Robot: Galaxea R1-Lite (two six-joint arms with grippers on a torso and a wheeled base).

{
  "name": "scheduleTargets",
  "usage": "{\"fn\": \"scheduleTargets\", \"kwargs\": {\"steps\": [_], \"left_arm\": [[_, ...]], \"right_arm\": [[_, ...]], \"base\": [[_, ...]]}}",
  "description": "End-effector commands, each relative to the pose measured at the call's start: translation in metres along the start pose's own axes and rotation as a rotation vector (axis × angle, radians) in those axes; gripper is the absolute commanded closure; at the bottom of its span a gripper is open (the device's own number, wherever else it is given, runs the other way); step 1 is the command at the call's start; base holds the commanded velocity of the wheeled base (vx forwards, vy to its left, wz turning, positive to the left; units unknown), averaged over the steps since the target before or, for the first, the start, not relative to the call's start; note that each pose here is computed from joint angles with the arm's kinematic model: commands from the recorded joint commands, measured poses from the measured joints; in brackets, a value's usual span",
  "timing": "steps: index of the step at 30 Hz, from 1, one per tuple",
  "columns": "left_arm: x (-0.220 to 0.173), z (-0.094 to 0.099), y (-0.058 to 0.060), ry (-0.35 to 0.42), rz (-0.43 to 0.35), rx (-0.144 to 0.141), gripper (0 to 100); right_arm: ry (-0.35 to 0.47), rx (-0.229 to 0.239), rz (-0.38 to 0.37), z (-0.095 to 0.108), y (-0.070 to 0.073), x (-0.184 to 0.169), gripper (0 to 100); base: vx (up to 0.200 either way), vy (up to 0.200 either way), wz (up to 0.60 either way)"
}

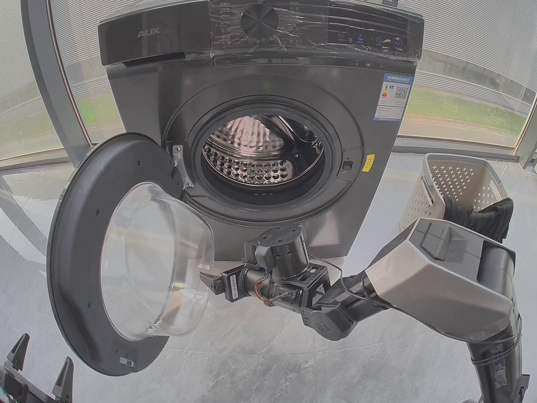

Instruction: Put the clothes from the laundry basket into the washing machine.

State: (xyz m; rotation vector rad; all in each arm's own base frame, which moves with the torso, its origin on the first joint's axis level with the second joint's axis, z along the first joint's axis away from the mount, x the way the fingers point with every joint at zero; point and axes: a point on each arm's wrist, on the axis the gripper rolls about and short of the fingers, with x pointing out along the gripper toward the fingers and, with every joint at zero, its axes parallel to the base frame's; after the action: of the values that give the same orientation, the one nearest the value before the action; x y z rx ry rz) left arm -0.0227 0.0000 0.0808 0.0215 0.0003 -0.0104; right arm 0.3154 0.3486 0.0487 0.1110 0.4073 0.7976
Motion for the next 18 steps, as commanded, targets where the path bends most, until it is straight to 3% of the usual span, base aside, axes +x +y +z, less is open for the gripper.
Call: {"fn": "scheduleTargets", "kwargs": {"steps": [1, 18], "left_arm": [[0.000, -0.005, 0.000, -0.002, 0.000, 0.002, 0], [0.000, -0.005, 0.000, -0.002, 0.000, 0.002, 0]], "right_arm": [[0.021, -0.003, -0.009, -0.017, 0.001, 0.015, 0], [-0.053, 0.006, 0.006, -0.008, 0.008, 0.035, 0]], "base": [[0.000, 0.000, 0.00], [0.000, 0.000, 0.00]]}}
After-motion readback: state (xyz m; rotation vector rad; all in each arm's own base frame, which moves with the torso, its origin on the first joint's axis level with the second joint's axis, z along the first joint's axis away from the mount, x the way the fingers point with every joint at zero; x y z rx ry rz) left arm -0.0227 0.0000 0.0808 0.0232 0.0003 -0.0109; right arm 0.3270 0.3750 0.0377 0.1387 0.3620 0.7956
